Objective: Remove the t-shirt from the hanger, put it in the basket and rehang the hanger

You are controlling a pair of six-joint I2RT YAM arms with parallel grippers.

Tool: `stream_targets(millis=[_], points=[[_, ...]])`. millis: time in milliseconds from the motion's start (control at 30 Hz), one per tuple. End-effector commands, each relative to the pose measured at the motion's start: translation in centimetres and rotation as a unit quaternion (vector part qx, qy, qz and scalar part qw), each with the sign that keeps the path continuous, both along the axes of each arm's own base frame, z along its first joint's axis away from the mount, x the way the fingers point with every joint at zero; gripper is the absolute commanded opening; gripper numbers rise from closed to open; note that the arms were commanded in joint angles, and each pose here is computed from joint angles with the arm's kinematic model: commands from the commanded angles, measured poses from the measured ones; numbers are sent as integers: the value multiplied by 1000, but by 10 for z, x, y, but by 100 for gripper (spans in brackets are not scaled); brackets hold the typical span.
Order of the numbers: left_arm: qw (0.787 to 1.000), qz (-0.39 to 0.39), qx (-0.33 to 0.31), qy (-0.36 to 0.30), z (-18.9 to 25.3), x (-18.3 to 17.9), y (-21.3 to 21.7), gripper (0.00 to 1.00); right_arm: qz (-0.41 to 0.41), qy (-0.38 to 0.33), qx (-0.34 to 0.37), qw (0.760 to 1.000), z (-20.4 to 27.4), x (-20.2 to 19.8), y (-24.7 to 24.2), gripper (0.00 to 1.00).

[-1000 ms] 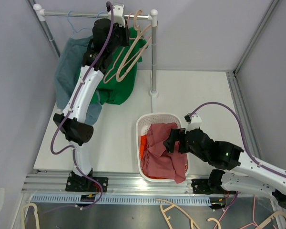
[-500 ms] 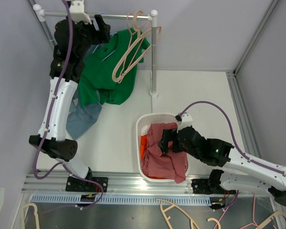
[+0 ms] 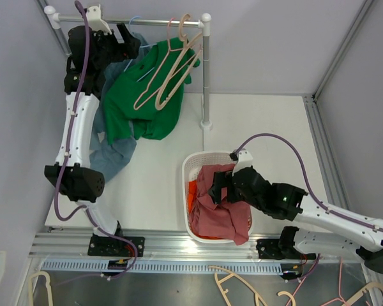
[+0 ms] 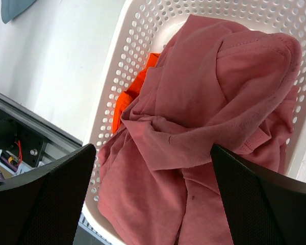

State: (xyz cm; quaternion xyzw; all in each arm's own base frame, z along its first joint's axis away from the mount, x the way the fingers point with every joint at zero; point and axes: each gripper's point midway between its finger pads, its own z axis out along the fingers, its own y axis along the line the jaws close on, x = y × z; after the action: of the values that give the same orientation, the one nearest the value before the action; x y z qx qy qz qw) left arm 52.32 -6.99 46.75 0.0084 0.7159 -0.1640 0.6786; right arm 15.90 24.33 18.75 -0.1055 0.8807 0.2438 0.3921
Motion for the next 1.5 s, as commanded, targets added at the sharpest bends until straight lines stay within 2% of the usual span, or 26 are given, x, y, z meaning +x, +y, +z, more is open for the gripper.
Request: stream_targets(millis=[0, 133, 233, 267, 333, 367, 433, 467, 533, 567, 633, 667, 867, 1000, 1133, 1267, 1333, 1367, 1400, 1467], points=[[999, -30, -23, -10, 14, 5, -6, 92, 1, -17, 27, 999, 22, 8, 10, 100], [998, -28, -45, 16, -1, 24, -7, 92, -4, -15, 26, 1000, 19, 10, 9, 99], [998, -36, -49, 20, -9, 31, -10, 88, -6, -12, 23, 1000, 17, 11, 8, 100], [998, -37, -49, 22, -11, 32, -11, 81, -7, -12, 23, 1000, 16, 11, 7, 100], [998, -41, -49, 21, -12, 34, -12, 75, -9, -12, 22, 1000, 15, 12, 6, 99], [998, -43, -48, 23, -14, 35, -13, 65, -10, -11, 23, 1000, 15, 12, 5, 99], [998, -45, -47, 23, -15, 36, -13, 55, -10, -10, 23, 1000, 14, 14, 6, 99], [997, -47, -48, 27, -18, 37, -14, 43, -8, -9, 22, 1000, 13, 14, 6, 99], [997, -48, -48, 25, -17, 36, -15, 28, -8, -8, 22, 1000, 11, 15, 7, 99], [997, -46, -49, 24, -15, 36, -15, 15, -8, -8, 23, 1000, 11, 15, 7, 99], [997, -47, -50, 19, -9, 33, -15, 3, -5, -6, 24, 1000, 10, 14, 8, 99], [997, -49, -51, 15, -4, 31, -15, 1, -5, -6, 24, 1000, 10, 14, 8, 99], [996, -70, -48, -41, 47, 5, -27, 0, -2, -4, 26, 1000, 10, 13, 8, 99], [995, -46, -49, -68, 75, -15, -21, 1, 1, -3, 31, 1000, 10, 11, 8, 99], [993, -22, -42, -107, 110, -50, -14, 1, 14, -7, 41, 999, 13, 8, 11, 99], [993, 32, -50, -106, 124, -79, 3, 1, 40, -62, 52, 996, 32, 16, 19, 100], [994, 59, -53, -79, 113, -87, 10, 1, 80, -111, 56, 989, 51, 17, 28, 99], [991, 88, -55, -83, 119, -99, 18, 0, 101, -142, 81, 981, 70, 17, 39, 99], [992, 99, -53, -61, 107, -102, 20, 1, 138, -169, 77, 973, 77, 14, 48, 100], [988, 134, -60, -42, 100, -118, 28, 0, 177, -216, 114, 954, 106, 6, 69, 99]])
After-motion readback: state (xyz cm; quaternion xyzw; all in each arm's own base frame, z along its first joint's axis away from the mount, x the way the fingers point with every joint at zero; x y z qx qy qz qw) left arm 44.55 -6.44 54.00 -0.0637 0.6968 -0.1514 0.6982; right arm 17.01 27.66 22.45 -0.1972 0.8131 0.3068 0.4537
